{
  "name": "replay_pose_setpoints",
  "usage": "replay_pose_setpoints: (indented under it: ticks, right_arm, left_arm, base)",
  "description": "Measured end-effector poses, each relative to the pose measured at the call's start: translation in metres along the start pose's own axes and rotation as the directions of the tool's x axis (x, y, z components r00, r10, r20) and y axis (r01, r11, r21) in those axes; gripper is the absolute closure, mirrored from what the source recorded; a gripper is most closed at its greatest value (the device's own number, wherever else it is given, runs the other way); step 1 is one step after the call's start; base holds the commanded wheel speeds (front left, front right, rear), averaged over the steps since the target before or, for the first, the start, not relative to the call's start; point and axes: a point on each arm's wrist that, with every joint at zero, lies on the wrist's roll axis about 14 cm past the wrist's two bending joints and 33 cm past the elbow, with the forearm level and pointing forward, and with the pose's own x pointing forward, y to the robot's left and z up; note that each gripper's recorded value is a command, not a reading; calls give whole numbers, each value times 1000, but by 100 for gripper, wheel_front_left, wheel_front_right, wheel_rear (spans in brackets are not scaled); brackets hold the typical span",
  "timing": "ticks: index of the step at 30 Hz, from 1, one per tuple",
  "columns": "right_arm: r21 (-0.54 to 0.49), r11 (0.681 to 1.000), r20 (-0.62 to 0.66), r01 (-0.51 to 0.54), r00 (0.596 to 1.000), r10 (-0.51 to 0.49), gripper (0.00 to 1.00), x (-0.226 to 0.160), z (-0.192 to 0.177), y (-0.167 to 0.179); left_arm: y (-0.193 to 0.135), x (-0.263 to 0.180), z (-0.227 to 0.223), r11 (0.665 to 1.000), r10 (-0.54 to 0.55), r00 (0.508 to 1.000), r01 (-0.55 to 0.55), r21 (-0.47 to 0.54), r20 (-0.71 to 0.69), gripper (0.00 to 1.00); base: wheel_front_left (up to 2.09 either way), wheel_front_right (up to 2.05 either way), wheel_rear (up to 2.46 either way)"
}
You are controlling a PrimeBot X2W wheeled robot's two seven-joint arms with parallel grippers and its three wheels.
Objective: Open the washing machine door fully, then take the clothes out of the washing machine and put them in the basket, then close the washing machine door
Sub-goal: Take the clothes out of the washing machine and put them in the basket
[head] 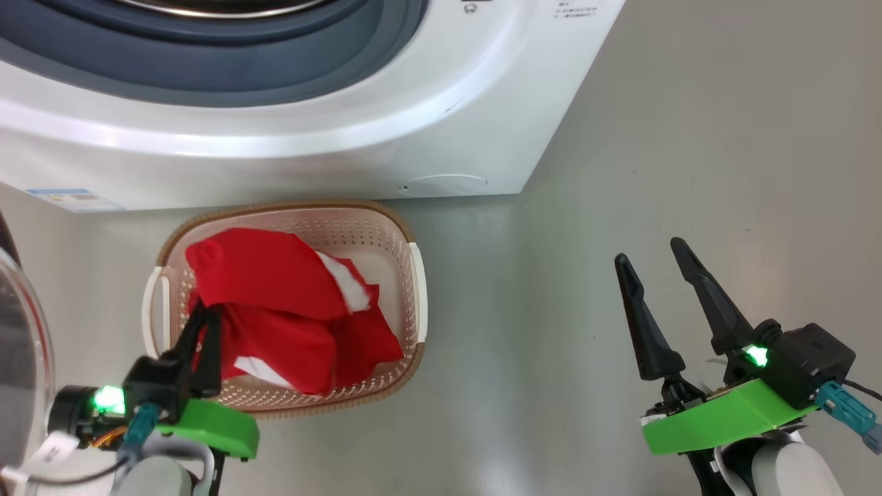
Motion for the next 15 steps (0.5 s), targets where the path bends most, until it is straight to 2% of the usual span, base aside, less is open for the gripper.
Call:
replay_pose_setpoints:
  ticks: [9,15]
  right_arm:
    - [-9,1000,-5,4,1000,-4,0,7,-4,-4]
    - [-10,1000,-27,18,999,-18,0,8,-13,-10]
  left_arm:
    - [-3,13,-63,999,-35,979,41,22,-202,100]
    - [-9,30,-79,998,-51,966,57,19,-254,100]
  base:
    - [0,0,0]
    - [0,0,0]
